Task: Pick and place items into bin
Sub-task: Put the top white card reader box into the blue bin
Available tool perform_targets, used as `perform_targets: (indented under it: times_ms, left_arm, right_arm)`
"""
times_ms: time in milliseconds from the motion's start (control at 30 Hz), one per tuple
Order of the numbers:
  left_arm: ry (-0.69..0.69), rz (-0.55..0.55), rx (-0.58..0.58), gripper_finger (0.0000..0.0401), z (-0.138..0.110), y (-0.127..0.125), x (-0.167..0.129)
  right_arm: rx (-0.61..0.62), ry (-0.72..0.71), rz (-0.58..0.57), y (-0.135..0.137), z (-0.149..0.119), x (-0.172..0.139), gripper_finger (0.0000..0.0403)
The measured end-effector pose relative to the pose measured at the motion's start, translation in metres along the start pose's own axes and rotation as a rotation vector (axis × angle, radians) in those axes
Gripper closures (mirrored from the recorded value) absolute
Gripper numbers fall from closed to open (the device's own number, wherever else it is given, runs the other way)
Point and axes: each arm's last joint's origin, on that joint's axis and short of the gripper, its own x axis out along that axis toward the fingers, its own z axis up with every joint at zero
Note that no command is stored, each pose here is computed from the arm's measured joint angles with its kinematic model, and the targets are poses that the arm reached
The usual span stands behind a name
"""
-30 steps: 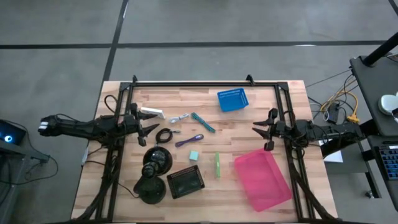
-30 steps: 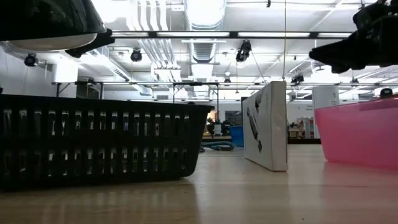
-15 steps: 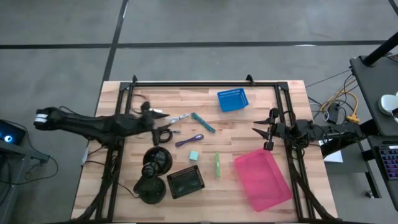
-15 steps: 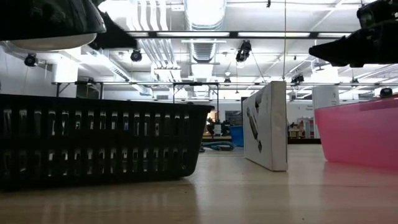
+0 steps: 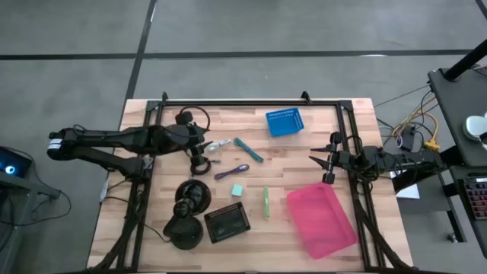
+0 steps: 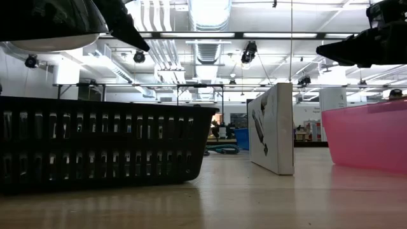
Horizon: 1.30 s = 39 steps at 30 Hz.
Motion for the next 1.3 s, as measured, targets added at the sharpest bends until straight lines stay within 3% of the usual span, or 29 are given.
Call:
perform_targets:
  times_ms: [233,467,567,933,1300]
  left_arm:
    - [0.186,0.065,-0.039,0.0221,-0.013,0.034,-0.001]
    - [0.328,-0.027,-0.111,0.0221,-0.030,0.055,0.013]
    - [0.392,-0.032,-0.086,0.0221,-0.036,0.060,0.022]
    - [0.675,-0.134,0.032,0.0221,-0.052,0.056,0.073]
    - [0.798,-0.192,0.109,0.0221,-0.059,0.053,0.097]
  right_arm:
    - [-0.003,0.000,0.000,0.000,0.000,0.000,0.0299]
    - [-0.018,0.000,0.000,0.000,0.000,0.000,0.0305]
    - [-0.021,0.002,0.002,0.000,0.000,0.000,0.0303]
    - [-0.023,0.003,0.002,0.000,0.000,0.000,0.0288]
    - [-0.024,0.006,0.003,0.000,-0.001,0.000,0.0293]
